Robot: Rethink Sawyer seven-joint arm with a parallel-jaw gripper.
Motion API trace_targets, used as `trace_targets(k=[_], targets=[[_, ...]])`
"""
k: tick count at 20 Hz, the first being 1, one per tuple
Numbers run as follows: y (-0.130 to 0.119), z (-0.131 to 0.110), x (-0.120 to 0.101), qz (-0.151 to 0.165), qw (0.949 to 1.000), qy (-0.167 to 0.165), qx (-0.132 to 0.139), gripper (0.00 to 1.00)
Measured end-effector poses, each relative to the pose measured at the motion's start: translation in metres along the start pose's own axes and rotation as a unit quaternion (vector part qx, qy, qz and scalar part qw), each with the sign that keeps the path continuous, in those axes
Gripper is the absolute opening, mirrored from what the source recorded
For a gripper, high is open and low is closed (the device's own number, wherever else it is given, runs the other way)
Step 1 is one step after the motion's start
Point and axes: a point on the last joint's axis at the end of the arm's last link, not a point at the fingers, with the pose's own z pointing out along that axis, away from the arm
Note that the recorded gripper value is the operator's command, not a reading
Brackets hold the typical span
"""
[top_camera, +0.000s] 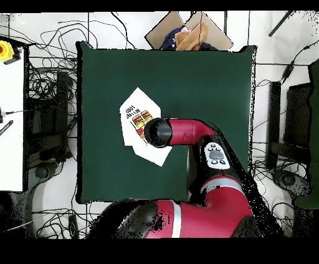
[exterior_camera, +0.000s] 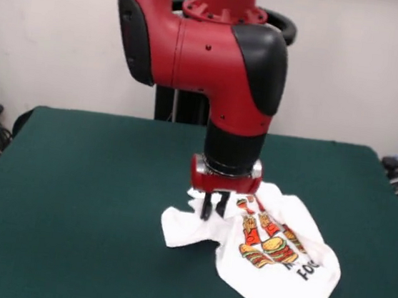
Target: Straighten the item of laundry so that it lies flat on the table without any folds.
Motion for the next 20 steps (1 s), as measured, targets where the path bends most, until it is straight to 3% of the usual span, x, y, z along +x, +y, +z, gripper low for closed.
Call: trace_targets(k=[7, 16, 20], targets=[[0.006, 0.023, 0.003, -0.026, 0.9992, -0.024, 0.018, 0.00], [-0.002, 0.024, 0.006, -0.039, 0.9983, -0.031, 0.030, 0.00], [-0.018, 0.026, 0.010, -0.034, 0.9984, -0.030, 0.032, 0.00]])
